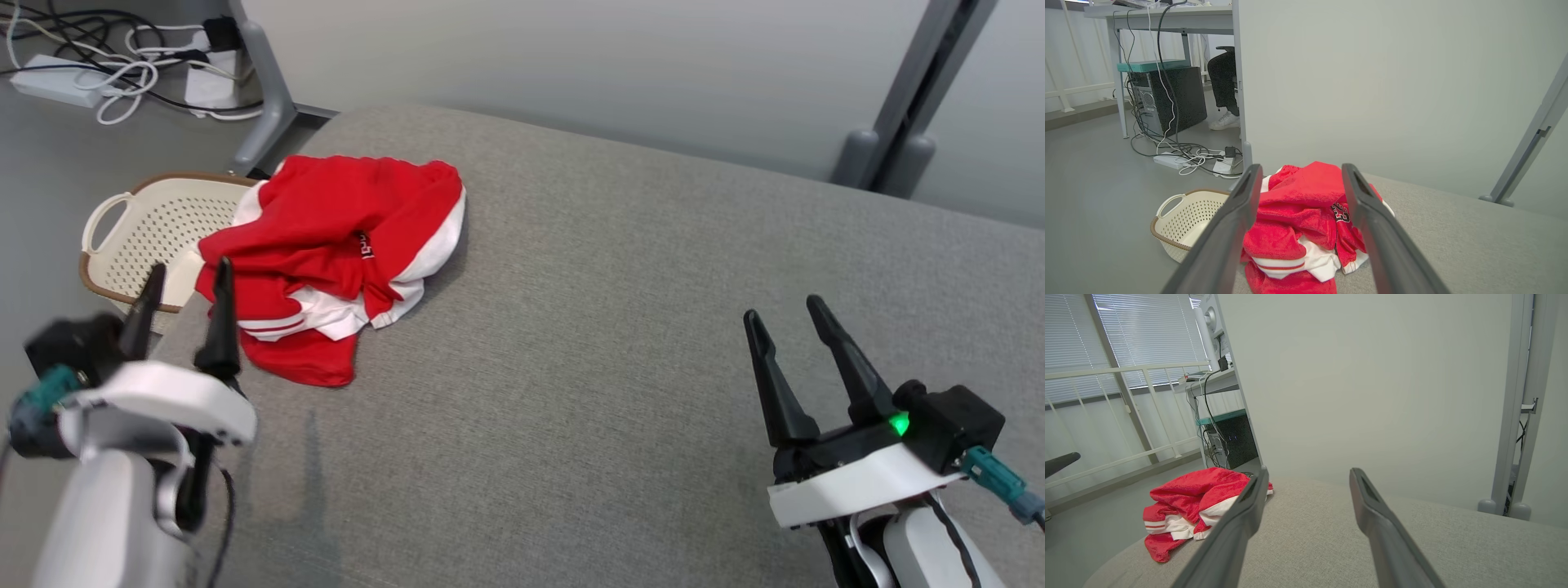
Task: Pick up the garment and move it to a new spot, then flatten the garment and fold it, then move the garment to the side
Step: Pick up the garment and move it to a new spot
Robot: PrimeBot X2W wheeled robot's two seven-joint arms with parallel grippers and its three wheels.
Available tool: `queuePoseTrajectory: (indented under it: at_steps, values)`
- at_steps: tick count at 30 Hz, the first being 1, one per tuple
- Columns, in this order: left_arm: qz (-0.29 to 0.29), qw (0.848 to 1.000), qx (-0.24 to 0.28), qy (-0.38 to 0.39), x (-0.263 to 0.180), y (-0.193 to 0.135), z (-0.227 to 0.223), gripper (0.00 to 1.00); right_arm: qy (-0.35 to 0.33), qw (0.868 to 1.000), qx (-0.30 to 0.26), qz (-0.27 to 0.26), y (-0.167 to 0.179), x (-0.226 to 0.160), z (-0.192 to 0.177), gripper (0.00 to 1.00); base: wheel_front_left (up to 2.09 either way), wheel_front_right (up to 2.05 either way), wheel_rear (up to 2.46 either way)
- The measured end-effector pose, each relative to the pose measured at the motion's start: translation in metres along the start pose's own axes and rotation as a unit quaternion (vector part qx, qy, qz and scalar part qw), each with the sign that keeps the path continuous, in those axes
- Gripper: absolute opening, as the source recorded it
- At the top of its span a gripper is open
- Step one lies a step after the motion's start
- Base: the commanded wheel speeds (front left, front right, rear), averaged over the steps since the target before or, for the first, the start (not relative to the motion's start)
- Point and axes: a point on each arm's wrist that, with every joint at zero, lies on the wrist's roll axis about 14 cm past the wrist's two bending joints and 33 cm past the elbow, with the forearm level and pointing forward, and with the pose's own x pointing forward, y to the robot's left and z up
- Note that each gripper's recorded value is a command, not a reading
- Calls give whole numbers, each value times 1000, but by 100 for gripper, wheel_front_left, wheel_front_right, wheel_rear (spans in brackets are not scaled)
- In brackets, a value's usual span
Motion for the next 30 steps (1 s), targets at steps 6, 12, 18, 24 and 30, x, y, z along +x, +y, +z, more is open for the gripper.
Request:
queuePoseTrajectory:
  at_steps: [6, 12, 18, 24, 30]
  values:
    - [-15, 999, 4, 36, 52, 2, 18, 100, -22, 1000, 3, -21, -22, 5, 11, 100, 0, 0, 0]
    - [-23, 993, 20, 111, 99, 2, 12, 100, -43, 998, 4, -43, -44, 5, 21, 100, 0, 0, 0]
    - [-31, 978, 22, 207, 133, -8, -22, 100, -53, 996, 0, -67, -68, 1, 25, 100, 0, 0, 0]
    - [-33, 953, 29, 299, 153, -18, -66, 100, -55, 994, -6, -96, -93, -7, 26, 100, 0, 0, 0]
    - [-28, 922, 33, 384, 158, -22, -112, 100, -48, 991, -9, -126, -115, -18, 21, 100, 0, 0, 0]
